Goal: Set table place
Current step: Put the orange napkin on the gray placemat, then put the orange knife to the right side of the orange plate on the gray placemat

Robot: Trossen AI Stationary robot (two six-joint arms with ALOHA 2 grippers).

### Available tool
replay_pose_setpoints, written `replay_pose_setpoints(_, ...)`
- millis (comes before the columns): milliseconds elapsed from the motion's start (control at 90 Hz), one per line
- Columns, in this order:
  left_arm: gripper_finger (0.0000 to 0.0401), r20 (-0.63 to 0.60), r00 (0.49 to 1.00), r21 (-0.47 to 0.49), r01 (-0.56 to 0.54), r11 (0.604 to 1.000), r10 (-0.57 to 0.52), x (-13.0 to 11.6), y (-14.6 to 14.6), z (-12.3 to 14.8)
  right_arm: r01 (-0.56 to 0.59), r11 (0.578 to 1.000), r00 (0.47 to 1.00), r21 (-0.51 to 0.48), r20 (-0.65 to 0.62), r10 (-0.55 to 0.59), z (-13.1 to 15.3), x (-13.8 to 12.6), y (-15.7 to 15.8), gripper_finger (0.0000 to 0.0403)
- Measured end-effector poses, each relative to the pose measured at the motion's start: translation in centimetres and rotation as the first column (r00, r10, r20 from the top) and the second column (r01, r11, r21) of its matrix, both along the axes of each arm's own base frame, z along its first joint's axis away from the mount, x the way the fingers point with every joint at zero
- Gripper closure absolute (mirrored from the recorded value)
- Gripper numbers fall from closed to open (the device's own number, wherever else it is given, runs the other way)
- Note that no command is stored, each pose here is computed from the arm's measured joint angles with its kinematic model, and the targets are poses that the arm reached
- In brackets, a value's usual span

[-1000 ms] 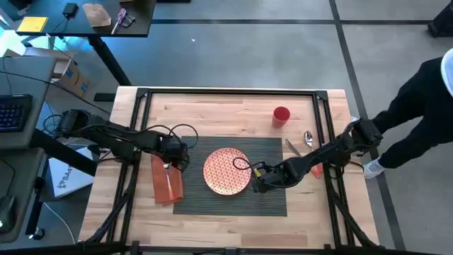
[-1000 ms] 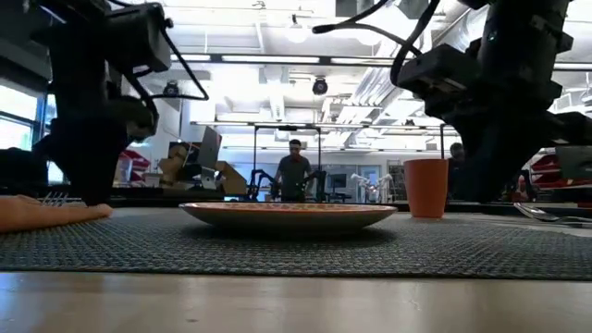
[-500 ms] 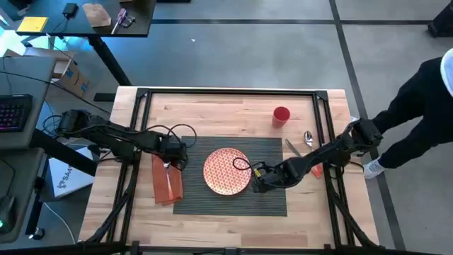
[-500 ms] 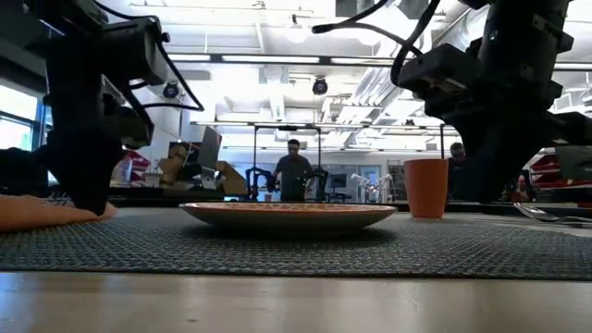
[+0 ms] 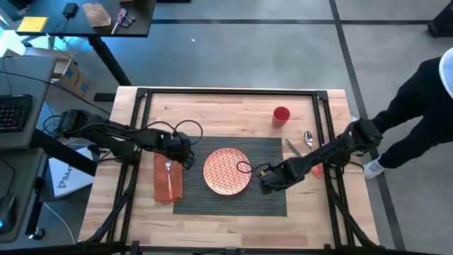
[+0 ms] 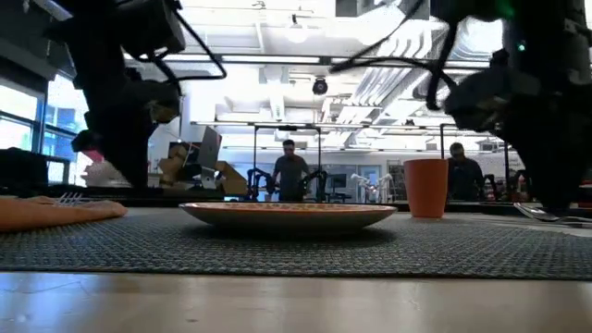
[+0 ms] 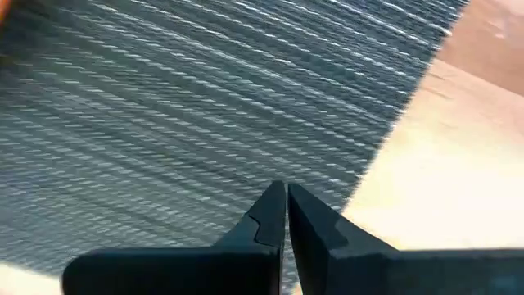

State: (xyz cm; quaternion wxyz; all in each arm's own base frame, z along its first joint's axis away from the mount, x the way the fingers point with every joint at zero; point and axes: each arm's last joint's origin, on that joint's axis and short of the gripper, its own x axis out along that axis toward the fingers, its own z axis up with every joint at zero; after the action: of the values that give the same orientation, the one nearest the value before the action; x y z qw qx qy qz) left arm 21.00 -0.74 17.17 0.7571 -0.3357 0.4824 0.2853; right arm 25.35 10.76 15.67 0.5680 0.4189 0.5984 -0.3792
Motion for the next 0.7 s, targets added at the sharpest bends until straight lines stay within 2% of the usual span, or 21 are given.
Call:
replay_pose_setpoints(178,0.0401,-0.038,0.999,-0.014,0.007,1.000,-0.008,-0.3,0.0,-0.1,0.003,1.000,1.000,0.005,-0.009,-0.003,-1.1,-0.6,-0.3,0.0403)
replay_pose_setpoints(356,0.0401,-0.059,0.998,-0.025,0.012,1.000,-0.013,-0.5,-0.1,-0.2,0.003,1.000,0.998,0.029,0.069,-0.005,-2.2,-0.5,-0.3,0.0403)
replay_pose_setpoints(433,0.0401,-0.052,0.999,-0.025,0.013,1.000,-0.015,-0.5,-0.1,-0.2,0.000,1.000,0.994,0.000,0.112,0.000,-2.1,-0.1,-0.3,0.0403)
replay_pose_setpoints(533,0.0401,-0.038,0.999,-0.042,0.031,0.999,-0.032,-0.3,-0.2,-0.1,-0.015,0.998,0.991,-0.068,0.134,0.024,-1.2,0.2,-0.4,0.0403)
replay_pose_setpoints(700,0.0401,0.025,0.998,-0.059,0.059,0.996,-0.058,0.1,-0.7,0.2,-0.069,0.994,0.990,-0.088,0.118,0.079,2.4,-0.7,-0.8,0.0403)
